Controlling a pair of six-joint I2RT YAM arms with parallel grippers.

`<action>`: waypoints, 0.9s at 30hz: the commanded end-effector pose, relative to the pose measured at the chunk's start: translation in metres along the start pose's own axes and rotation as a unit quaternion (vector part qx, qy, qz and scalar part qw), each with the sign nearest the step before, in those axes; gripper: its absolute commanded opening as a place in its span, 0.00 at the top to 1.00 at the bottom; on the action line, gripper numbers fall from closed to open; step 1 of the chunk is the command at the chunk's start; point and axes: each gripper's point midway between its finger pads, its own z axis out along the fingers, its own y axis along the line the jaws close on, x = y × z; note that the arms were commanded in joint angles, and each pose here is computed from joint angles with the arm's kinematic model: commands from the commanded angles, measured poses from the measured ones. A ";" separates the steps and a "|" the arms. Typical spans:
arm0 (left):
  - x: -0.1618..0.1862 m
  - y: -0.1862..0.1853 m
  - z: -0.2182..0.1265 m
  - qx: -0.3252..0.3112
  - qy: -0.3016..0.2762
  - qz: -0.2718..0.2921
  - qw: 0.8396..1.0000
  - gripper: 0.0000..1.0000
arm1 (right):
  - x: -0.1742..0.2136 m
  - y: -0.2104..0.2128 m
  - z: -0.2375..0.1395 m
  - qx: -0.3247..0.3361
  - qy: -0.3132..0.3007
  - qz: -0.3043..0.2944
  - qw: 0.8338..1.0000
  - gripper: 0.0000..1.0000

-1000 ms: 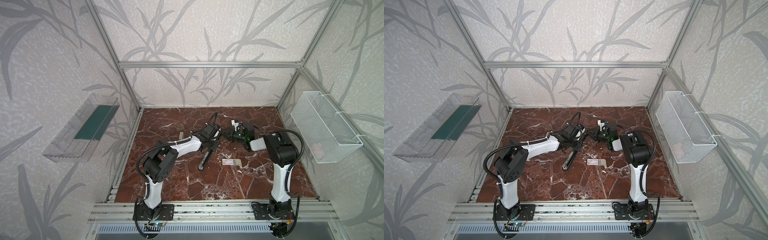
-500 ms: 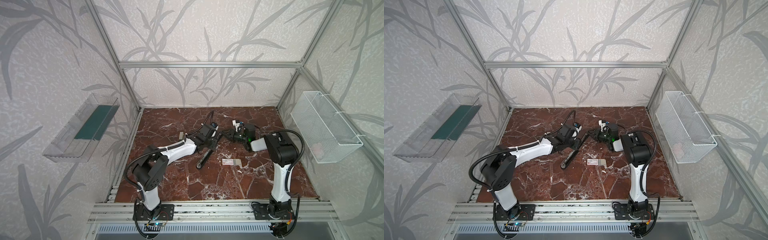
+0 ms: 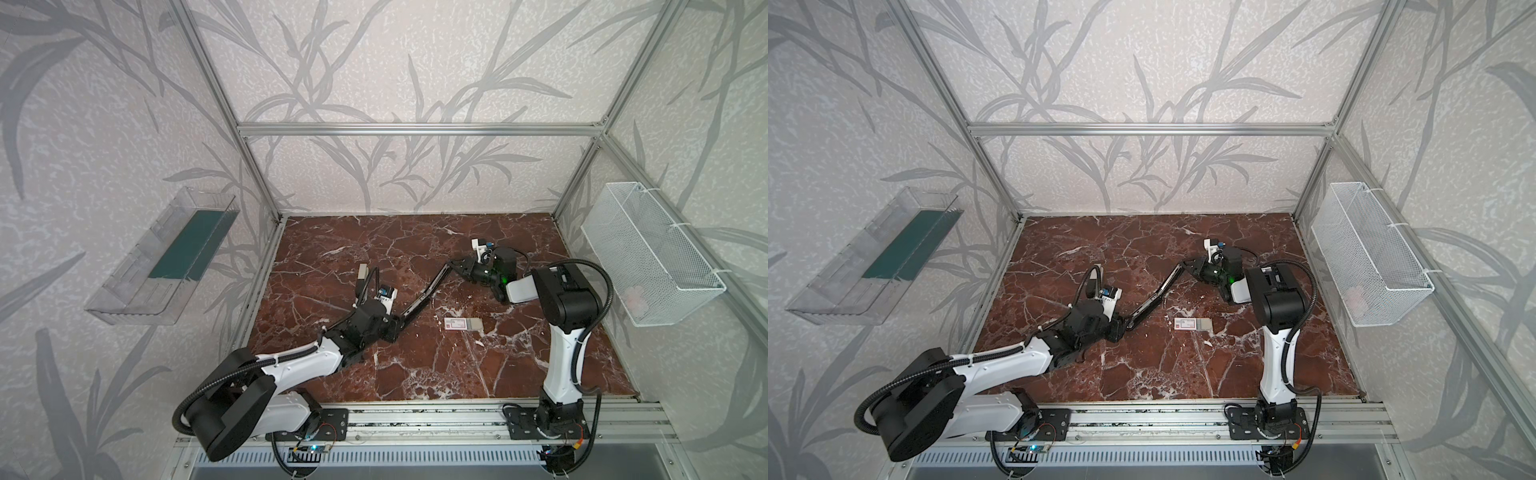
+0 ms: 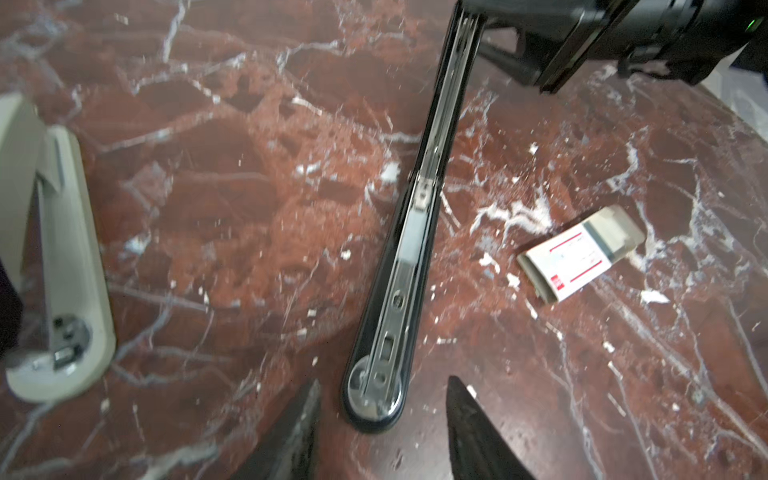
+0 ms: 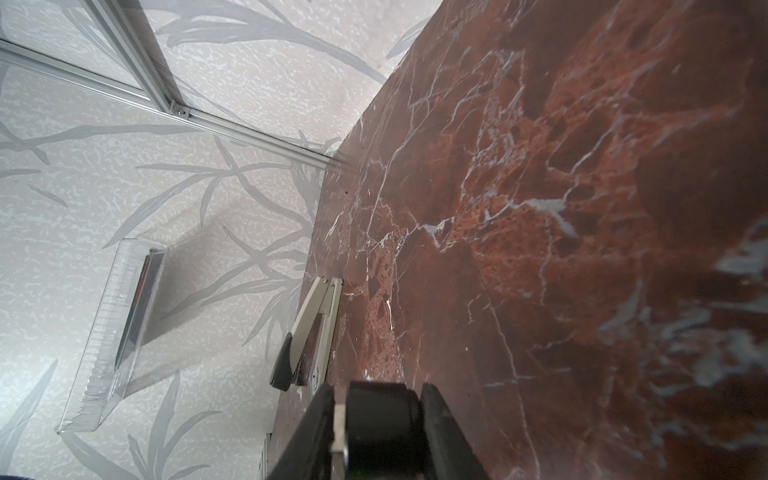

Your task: Load the staples into the stapler

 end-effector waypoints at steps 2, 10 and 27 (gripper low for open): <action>-0.027 -0.007 0.000 0.023 -0.079 -0.038 0.996 0.50 | -0.010 0.026 -0.007 -0.027 -0.013 -0.035 0.999 0.75; -0.010 -0.003 0.011 0.048 -0.136 -0.030 0.989 0.55 | -0.009 0.028 -0.007 -0.031 -0.014 -0.033 0.999 0.75; -0.006 -0.019 0.020 0.095 -0.133 -0.014 0.986 0.71 | -0.010 0.029 -0.007 -0.031 -0.014 -0.031 0.999 0.75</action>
